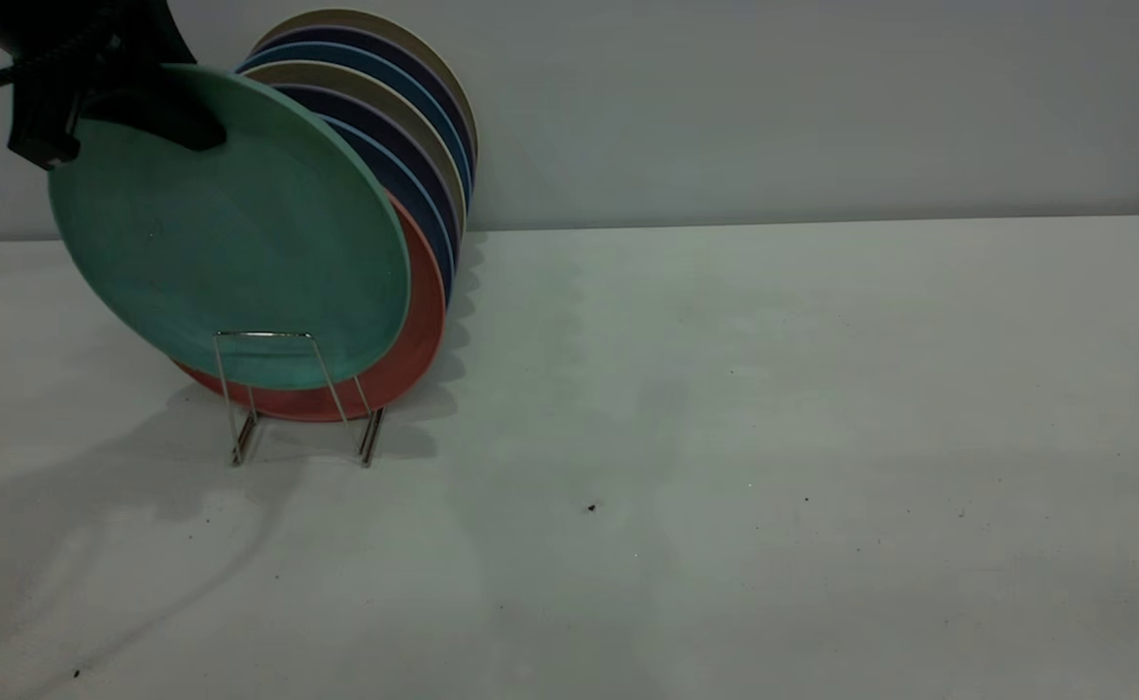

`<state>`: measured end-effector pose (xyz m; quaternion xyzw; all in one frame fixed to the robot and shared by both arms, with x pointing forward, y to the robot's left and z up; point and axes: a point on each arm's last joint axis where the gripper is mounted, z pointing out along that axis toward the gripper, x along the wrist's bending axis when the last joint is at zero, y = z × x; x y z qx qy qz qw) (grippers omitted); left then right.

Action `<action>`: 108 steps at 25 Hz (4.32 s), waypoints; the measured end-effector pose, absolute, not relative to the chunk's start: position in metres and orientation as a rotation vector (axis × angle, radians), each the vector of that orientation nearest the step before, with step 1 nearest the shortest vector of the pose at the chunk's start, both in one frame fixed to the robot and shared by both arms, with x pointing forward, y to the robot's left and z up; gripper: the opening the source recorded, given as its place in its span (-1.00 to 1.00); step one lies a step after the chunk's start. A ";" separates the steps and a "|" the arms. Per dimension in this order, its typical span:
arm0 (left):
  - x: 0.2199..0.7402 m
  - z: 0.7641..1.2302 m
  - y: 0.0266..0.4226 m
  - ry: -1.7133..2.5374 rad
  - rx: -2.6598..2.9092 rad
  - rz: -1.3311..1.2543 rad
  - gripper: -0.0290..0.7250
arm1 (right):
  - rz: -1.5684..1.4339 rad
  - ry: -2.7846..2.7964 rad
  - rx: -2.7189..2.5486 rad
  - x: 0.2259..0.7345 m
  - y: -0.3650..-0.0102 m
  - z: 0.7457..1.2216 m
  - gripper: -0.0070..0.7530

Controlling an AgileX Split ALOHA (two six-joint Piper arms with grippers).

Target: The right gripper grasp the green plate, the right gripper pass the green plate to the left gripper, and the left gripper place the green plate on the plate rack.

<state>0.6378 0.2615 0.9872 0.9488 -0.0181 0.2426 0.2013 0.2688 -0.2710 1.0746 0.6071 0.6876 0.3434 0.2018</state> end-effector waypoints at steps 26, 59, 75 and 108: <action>0.641 0.976 0.262 0.189 2.627 0.594 0.18 | 0.912 1.916 1.693 0.269 -0.274 1.073 0.19; 0.496 1.156 0.261 0.884 2.353 0.400 0.32 | 0.716 2.046 1.636 0.272 -0.289 1.040 0.19; 0.385 1.162 0.280 1.515 2.127 0.405 0.32 | 0.700 1.943 1.707 0.277 -0.295 1.034 0.18; 0.231 1.034 0.304 1.710 1.759 0.811 0.32 | 0.766 1.889 1.670 0.267 -0.296 1.037 0.18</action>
